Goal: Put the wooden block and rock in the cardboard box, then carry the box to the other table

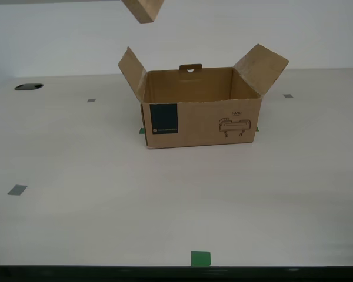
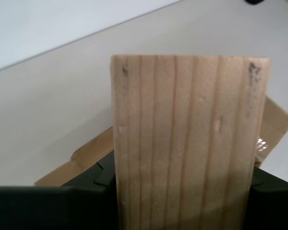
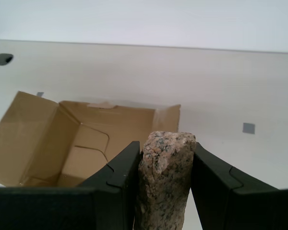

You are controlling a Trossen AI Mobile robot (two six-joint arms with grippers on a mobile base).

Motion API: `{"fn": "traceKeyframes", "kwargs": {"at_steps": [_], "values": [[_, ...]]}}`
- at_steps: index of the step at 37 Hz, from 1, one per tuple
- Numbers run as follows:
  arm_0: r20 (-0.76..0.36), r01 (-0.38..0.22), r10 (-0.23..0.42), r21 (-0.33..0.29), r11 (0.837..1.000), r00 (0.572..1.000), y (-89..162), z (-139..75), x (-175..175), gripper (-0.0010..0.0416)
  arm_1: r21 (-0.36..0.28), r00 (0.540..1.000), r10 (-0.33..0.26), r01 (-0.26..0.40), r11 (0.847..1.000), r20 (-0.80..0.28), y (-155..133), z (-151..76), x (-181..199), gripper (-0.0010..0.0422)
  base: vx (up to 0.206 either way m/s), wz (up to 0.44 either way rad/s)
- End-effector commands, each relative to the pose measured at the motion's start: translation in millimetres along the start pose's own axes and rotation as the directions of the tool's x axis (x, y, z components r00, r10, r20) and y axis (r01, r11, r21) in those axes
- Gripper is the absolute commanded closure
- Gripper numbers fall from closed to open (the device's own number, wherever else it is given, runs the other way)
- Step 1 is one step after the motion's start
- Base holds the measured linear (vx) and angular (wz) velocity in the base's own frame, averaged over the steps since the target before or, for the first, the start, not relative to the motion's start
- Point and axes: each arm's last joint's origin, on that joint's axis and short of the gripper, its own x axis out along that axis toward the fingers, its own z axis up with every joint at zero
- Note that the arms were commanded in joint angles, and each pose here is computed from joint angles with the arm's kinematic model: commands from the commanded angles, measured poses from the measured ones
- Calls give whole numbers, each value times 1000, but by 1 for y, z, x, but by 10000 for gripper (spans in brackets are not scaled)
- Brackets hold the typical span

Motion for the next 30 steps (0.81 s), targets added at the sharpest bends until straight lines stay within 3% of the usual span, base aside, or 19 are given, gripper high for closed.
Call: {"fn": "traceKeyframes", "kwargs": {"at_steps": [1,9,15,20,30], "values": [[21,-11,11,-6,1000,1000,0,0,2,406,31,999,-20,19,999,43,-9,4,1,413,0,0],[14,-17,17,-9,1000,1000,-3,-11,14,406,48,997,-28,25,999,70,-11,-4,13,413,0,0],[-16,-96,96,9,995,995,-5,-25,25,406,42,999,-29,27,999,39,-8,-25,30,413,0,0],[-12,-108,108,10,994,994,-7,-37,34,406,13,1000,-28,28,1000,1,-6,-39,39,413,0,0],[61,-177,176,11,984,983,-10,-57,51,406,26,998,-42,41,999,56,-8,-44,47,413,0,0]]}}
